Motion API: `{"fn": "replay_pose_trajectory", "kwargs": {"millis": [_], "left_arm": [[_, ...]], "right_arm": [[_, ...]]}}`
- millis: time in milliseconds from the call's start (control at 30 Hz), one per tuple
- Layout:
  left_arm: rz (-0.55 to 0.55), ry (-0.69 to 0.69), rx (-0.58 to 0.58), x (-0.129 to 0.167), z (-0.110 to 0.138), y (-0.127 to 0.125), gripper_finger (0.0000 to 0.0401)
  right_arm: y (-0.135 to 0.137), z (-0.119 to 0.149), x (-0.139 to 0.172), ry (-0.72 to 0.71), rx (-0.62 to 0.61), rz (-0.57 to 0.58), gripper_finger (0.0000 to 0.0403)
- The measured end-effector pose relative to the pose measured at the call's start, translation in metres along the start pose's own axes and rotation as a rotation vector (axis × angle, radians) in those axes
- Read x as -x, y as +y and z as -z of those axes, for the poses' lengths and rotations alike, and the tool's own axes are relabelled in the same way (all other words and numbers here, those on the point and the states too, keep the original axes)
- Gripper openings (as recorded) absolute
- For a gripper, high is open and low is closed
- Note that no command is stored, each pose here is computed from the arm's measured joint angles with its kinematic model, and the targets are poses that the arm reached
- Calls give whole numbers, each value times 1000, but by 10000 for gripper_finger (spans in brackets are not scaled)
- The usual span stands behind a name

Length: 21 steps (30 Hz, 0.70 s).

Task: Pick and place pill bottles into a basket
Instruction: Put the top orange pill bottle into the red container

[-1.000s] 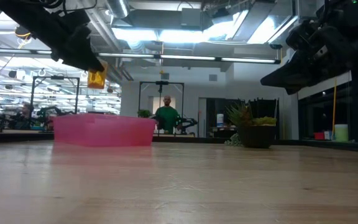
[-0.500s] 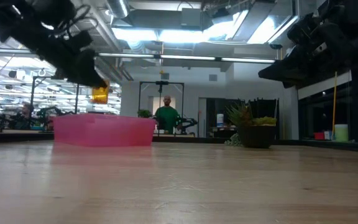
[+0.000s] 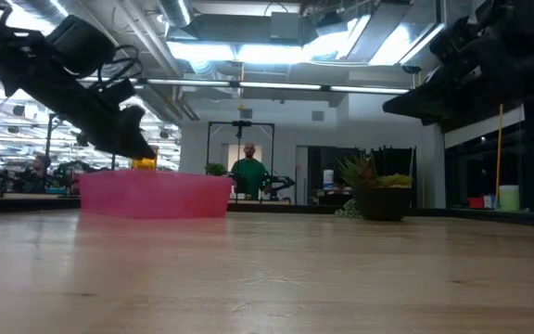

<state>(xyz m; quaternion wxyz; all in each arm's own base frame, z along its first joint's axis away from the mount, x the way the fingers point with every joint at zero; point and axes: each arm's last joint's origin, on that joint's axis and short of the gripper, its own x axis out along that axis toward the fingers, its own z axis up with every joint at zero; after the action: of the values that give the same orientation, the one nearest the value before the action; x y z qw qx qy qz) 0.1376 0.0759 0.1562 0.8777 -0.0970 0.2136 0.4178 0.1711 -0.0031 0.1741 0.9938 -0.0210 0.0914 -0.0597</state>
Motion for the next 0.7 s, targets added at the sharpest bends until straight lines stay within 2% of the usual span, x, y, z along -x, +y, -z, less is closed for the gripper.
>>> {"fn": "replay_pose_trajectory", "kwargs": {"millis": [700], "left_arm": [[-58, 105, -15, -34, 15, 3, 200]], "right_arm": [[0, -4, 0, -37, -1, 0, 19]]}}
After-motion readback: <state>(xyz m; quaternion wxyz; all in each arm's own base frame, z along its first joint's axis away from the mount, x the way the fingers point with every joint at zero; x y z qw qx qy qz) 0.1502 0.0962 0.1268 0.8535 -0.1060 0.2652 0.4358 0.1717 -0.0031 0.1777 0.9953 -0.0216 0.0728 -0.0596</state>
